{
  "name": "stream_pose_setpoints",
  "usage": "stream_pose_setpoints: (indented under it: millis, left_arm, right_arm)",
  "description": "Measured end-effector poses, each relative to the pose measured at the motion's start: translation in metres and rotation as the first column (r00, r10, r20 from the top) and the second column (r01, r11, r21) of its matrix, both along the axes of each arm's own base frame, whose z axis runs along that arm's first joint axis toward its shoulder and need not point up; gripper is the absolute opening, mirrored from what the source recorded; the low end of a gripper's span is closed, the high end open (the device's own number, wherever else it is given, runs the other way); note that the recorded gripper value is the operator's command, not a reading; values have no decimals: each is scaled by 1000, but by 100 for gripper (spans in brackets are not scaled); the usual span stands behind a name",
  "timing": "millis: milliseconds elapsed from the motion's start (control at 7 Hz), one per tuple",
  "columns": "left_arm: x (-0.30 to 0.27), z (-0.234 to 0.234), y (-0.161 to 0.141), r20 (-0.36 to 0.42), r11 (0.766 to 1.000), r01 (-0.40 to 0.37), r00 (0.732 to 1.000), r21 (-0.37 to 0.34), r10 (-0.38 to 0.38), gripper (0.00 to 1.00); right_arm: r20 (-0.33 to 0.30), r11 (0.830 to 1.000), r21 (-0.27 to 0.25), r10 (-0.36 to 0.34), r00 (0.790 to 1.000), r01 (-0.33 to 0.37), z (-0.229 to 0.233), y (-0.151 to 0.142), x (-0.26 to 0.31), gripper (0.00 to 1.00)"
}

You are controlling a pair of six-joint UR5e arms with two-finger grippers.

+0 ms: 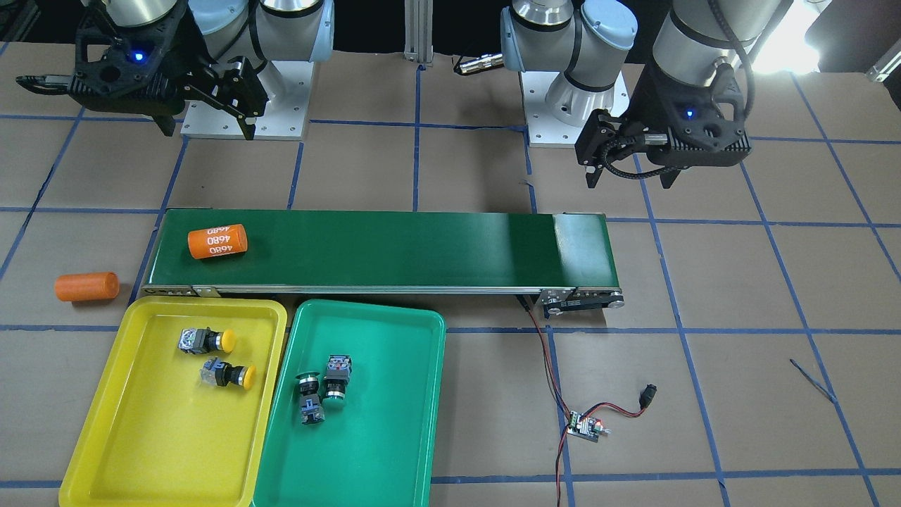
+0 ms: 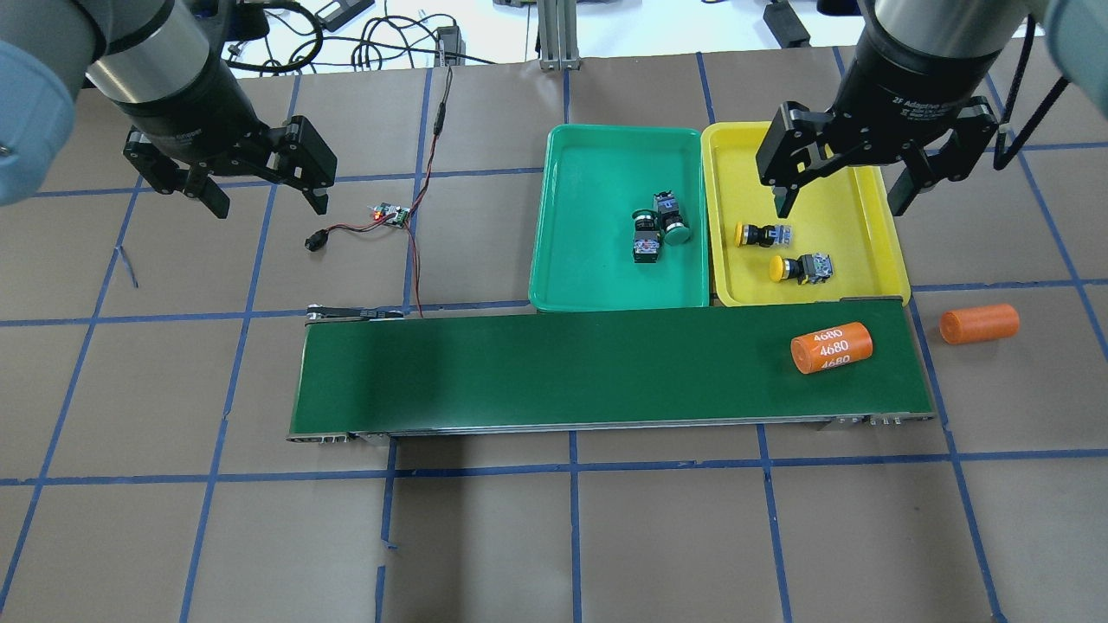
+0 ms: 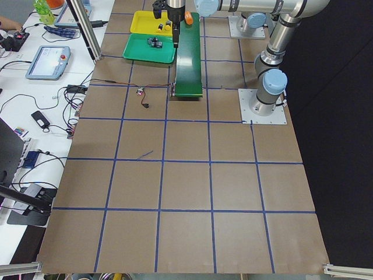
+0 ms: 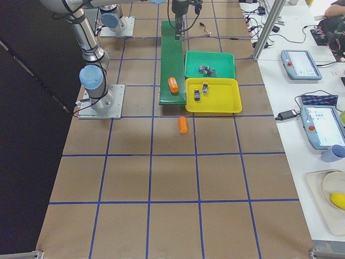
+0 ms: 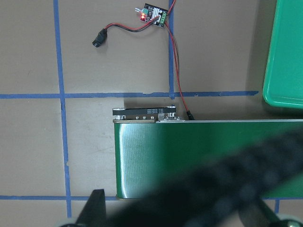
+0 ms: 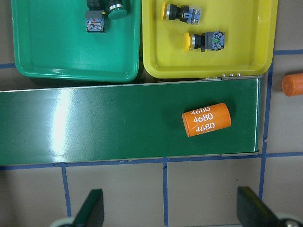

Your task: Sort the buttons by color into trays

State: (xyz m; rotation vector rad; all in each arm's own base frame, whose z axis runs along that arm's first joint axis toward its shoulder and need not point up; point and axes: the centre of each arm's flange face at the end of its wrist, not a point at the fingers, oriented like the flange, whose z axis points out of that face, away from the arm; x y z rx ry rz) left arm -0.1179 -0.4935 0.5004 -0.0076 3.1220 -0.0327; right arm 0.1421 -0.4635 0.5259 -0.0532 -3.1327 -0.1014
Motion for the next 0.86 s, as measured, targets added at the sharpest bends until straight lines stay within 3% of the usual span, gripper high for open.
stream_pose_setpoints:
  millis: [857]
  left_arm:
    - [0,2,0,1,1000,-1,1000,-4,1,100]
  right_arm:
    - [2,1000,2,1,1000,-1,-1,1,0,100]
